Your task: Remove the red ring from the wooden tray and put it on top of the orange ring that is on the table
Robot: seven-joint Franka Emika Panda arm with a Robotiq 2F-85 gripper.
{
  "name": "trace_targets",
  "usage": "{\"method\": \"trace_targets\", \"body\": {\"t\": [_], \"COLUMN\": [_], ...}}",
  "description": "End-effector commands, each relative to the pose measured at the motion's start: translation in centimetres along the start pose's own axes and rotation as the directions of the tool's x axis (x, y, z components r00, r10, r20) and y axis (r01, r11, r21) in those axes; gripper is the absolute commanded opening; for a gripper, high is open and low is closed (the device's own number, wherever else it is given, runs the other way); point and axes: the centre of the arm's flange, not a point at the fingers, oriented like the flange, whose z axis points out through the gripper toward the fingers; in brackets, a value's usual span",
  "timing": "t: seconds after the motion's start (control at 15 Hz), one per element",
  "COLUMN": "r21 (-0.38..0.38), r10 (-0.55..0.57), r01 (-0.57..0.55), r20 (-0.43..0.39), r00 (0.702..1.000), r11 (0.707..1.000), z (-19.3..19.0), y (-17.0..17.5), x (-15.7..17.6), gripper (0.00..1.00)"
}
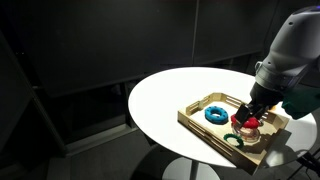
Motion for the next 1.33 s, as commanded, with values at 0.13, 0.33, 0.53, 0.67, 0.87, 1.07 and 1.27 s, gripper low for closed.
{"method": "trace_targets", "body": {"t": [0.13,0.33,0.53,0.67,0.87,1.07,1.27], "r21": [0.009,0.013,0.011,0.009,0.009,0.007,-0.001], "r10": [-0.002,-0.008,-0.013,-0.009,0.001,0.014,0.015], "r01": [0.003,0.009,0.013,0.009,-0.001,-0.014,-0.015], "r20": [-0.028,-0.040,-0.046,-0.049,-0.058,-0.069,-0.080], "r00": [1.000,0.999,0.999,0.999,0.998,0.998,0.997], "r11": [1.000,1.000,1.000,1.000,1.000,1.000,1.000], "z": [1.6,1.7,1.9,1.9,1.7,1.5,1.8], "y": [-0.8,-1.0,-1.0,-0.9,-0.7,-0.5,-0.3], "x": [0.9,1.3,1.7,2.2,3.3,4.5,5.2], "gripper": [1.00,1.00,1.00,1.00,1.00,1.00,1.00]}}
